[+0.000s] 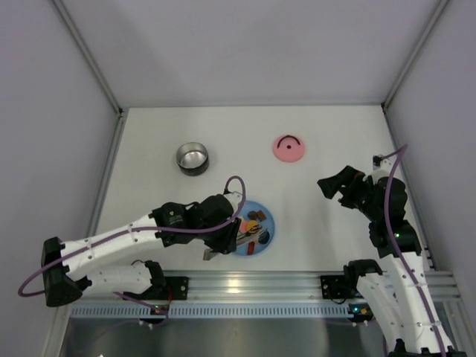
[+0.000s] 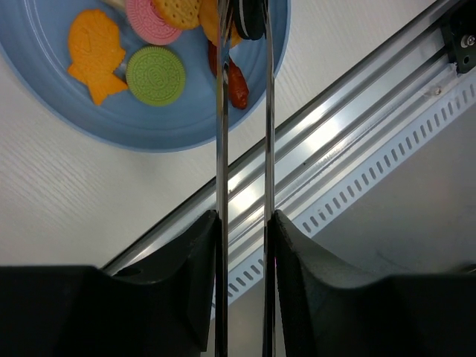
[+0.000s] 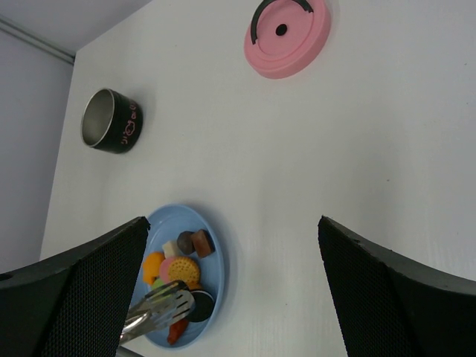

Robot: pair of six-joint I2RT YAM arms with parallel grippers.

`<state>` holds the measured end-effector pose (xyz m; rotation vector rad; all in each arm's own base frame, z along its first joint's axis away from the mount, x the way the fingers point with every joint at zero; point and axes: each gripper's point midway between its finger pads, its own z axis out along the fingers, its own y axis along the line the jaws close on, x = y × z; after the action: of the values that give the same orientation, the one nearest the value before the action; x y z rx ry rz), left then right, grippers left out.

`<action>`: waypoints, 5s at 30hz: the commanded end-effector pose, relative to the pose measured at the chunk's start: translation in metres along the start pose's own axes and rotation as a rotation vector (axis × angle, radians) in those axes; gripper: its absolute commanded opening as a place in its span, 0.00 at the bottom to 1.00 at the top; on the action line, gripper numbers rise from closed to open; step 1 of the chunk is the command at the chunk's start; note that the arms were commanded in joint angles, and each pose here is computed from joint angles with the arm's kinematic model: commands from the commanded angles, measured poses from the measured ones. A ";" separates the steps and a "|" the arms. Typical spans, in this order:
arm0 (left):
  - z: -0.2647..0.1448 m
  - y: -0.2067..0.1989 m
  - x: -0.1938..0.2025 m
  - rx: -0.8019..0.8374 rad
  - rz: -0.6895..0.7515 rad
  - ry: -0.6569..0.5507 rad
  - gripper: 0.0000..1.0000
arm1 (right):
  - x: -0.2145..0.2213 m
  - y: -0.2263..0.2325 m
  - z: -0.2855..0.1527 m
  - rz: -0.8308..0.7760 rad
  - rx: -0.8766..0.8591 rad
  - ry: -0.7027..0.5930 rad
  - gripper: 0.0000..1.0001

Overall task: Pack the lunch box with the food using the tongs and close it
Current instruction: Pick up the fake food from the plate, then place the fake food in the packing box, then pick up the fake food from the plate.

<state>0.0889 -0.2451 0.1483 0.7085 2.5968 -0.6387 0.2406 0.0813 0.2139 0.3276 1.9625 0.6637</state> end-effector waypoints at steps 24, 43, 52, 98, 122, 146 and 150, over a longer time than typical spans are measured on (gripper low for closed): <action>-0.074 0.004 -0.073 -0.103 -0.063 -0.320 0.23 | -0.020 0.006 0.000 -0.029 -0.019 -0.067 0.95; -0.101 0.144 -0.146 -0.562 -0.343 -0.523 0.22 | -0.016 0.009 0.003 -0.021 -0.048 -0.057 0.95; -0.076 0.188 -0.172 -0.579 -0.444 -0.529 0.22 | -0.015 0.011 0.006 -0.017 -0.062 -0.048 0.95; -0.052 0.077 -0.130 -0.278 -0.191 -0.327 0.43 | -0.013 0.008 0.007 -0.021 -0.050 -0.037 0.95; -0.014 0.009 -0.006 -0.107 -0.023 -0.041 0.47 | -0.016 0.008 0.003 -0.028 -0.032 -0.041 0.95; -0.009 0.002 0.020 -0.075 0.002 0.029 0.47 | -0.010 0.002 0.002 -0.025 -0.019 -0.037 0.95; -0.008 0.000 0.023 -0.064 0.003 0.042 0.47 | -0.009 0.002 0.002 -0.027 -0.020 -0.036 0.95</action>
<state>0.0744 -0.2314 0.1402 0.7172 2.6402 -0.4922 0.2417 0.0847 0.2087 0.3092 1.9774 0.6790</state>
